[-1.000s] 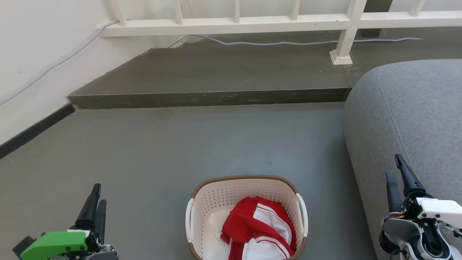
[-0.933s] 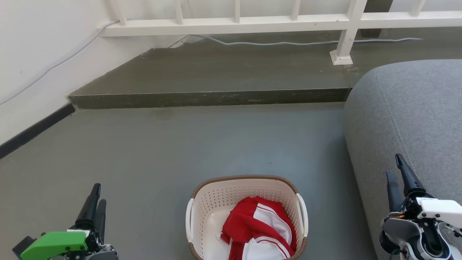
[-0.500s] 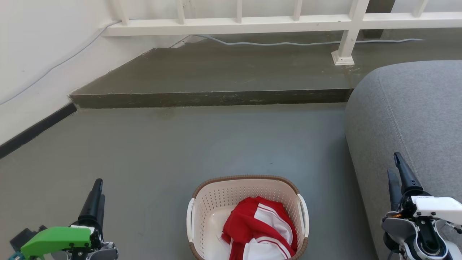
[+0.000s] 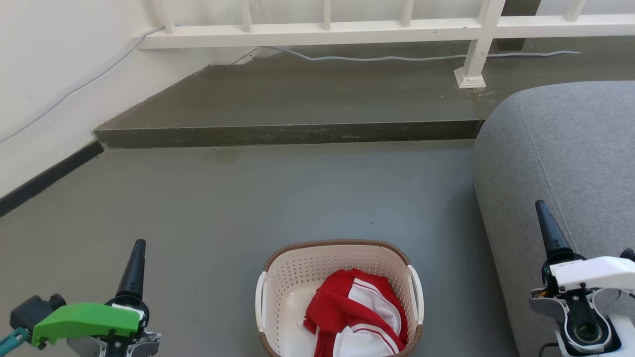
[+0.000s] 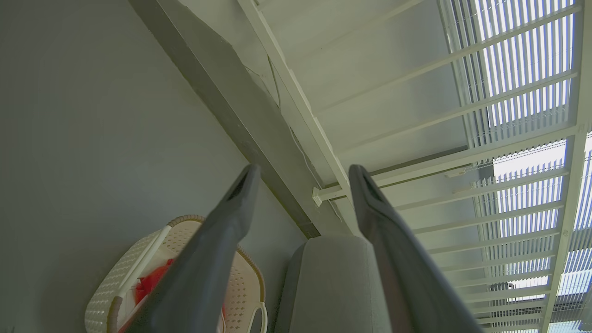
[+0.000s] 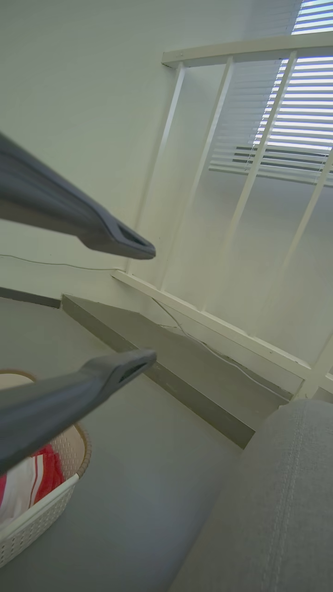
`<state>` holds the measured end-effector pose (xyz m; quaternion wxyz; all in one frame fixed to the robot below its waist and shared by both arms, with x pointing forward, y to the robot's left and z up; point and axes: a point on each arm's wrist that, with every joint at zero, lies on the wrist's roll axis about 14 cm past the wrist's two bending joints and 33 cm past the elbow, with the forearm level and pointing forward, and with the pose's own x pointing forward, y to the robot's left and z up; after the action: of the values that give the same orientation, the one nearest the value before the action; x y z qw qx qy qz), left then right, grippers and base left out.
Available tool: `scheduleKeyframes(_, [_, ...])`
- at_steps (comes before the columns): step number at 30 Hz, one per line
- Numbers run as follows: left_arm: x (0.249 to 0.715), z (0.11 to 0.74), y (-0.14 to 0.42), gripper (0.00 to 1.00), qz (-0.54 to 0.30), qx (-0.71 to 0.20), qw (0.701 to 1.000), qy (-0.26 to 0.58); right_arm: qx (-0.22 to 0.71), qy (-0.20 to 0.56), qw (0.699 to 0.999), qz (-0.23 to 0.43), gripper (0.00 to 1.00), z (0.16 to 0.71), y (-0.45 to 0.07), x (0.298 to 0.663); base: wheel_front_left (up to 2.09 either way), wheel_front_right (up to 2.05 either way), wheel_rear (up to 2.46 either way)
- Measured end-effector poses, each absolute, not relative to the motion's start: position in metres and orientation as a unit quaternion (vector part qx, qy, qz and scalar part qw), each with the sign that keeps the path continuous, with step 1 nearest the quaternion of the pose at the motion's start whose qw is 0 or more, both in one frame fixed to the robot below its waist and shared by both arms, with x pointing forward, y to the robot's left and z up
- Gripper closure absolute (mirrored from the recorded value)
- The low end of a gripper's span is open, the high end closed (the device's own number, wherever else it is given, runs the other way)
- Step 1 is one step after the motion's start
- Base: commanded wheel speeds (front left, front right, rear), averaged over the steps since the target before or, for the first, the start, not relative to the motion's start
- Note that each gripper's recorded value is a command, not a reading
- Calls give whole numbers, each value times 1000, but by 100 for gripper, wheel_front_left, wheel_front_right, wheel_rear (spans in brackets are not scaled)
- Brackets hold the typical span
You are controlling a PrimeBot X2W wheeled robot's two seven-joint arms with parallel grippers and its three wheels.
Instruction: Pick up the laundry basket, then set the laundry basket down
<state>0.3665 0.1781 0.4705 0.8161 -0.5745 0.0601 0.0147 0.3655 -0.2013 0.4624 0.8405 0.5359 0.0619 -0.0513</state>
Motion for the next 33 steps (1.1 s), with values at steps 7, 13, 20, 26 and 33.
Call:
scheduleKeyframes(7, [374, 480, 173, 0, -7, -507, 860, 58, 475, 59, 877, -44, 0, 470, -198, 370, 0, 0, 0])
scheduleKeyframes(13, [375, 484, 169, 0, -20, -445, 893, 58, 413, 66, 908, -33, 0, 471, -193, 371, 0, 0, 0])
scheduleKeyframes(20, [378, 492, 157, 0, -44, -392, 918, 50, 356, 69, 932, -23, 0, 470, -186, 370, 0, 0, 0])
scheduleKeyframes(26, [379, 497, 146, 0, -63, -342, 937, 43, 297, 72, 952, -10, 0, 470, -179, 370, 0, 0, 0])
scheduleKeyframes(33, [377, 497, 134, 0, -80, -295, 951, 41, 236, 67, 969, 1, 0, 470, -175, 369, 0, 0, 0])
